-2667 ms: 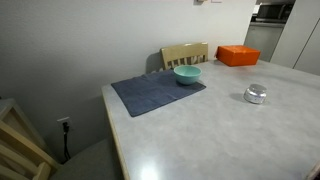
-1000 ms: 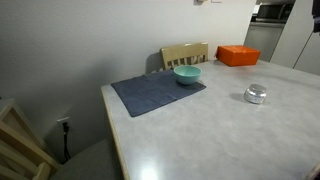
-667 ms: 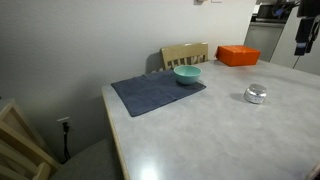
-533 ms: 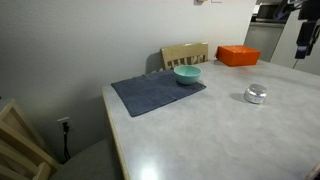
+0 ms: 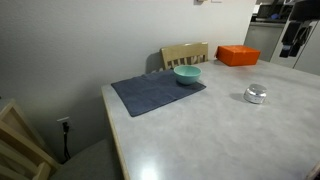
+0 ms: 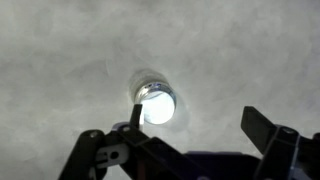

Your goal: Take the lid off the bottle and put it on the table

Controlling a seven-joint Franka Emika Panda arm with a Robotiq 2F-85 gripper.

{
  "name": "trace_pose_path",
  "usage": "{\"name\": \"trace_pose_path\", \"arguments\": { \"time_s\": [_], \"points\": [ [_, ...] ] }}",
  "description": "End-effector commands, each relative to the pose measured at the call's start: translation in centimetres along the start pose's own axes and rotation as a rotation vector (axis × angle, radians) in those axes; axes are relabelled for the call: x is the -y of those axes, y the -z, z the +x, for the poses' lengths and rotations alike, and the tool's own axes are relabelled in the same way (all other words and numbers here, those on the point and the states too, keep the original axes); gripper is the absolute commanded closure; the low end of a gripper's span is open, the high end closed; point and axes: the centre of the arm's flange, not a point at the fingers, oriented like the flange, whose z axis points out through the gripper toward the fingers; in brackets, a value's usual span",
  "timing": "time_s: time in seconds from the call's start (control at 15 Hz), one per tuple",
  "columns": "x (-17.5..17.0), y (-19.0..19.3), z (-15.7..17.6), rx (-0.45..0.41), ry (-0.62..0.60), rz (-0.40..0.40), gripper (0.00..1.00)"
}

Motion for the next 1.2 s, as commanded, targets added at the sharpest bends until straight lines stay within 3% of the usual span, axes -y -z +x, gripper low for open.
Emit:
{"name": "trace_pose_path", "arguments": {
  "time_s": [0.0,0.27,0.33,0.53,1.13],
  "points": [
    [-0.4,-2.9,2.5,-0.028,-0.043,-0.006,0.0],
    [-0.3,-6.4,3.4,-0.031,-0.046,-0.036,0.0],
    [-0.3,-4.8,2.2,-0.023,-0.044,-0.024,0.0],
    [-0.3,-5.4,2.2,-0.017,-0.043,-0.025,0.0],
    [-1.0,-7.1,2.8,-0.126,-0.113,-0.032,0.0]
  ]
}}
